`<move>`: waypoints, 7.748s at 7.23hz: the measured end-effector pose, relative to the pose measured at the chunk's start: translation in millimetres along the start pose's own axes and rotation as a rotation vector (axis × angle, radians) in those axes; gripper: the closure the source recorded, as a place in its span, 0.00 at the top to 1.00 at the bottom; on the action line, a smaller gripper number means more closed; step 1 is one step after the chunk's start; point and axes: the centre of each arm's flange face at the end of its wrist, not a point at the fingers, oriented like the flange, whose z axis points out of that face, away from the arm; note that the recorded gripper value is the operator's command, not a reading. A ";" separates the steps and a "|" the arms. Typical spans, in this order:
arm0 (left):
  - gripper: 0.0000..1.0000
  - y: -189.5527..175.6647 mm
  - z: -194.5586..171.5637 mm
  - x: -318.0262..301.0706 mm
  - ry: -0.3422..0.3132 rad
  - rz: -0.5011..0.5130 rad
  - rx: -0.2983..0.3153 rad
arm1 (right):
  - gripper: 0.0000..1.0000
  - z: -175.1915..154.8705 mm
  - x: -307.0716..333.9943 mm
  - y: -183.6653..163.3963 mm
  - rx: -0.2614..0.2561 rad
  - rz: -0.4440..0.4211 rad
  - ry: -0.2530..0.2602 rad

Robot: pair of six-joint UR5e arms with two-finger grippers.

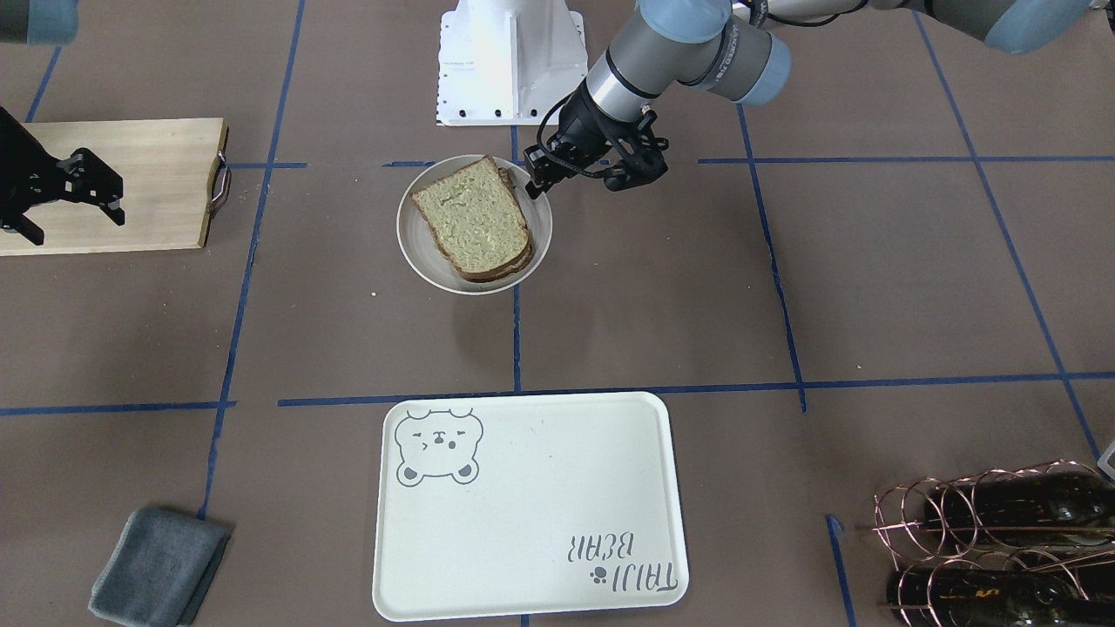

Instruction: Make sandwich and place on tray

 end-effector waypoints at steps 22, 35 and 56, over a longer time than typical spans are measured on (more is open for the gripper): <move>1.00 -162.0 -24.0 3.3 -0.096 0.071 0.323 | 1.00 -21.9 126.1 31.9 -0.026 0.088 0.041; 1.00 -400.9 -396.2 -351.3 -0.571 0.686 0.081 | 1.00 -53.1 273.6 9.1 -0.048 0.232 0.014; 1.00 -428.9 -452.4 -397.7 -0.477 0.572 0.135 | 1.00 -44.5 301.7 60.8 -0.016 0.309 -0.023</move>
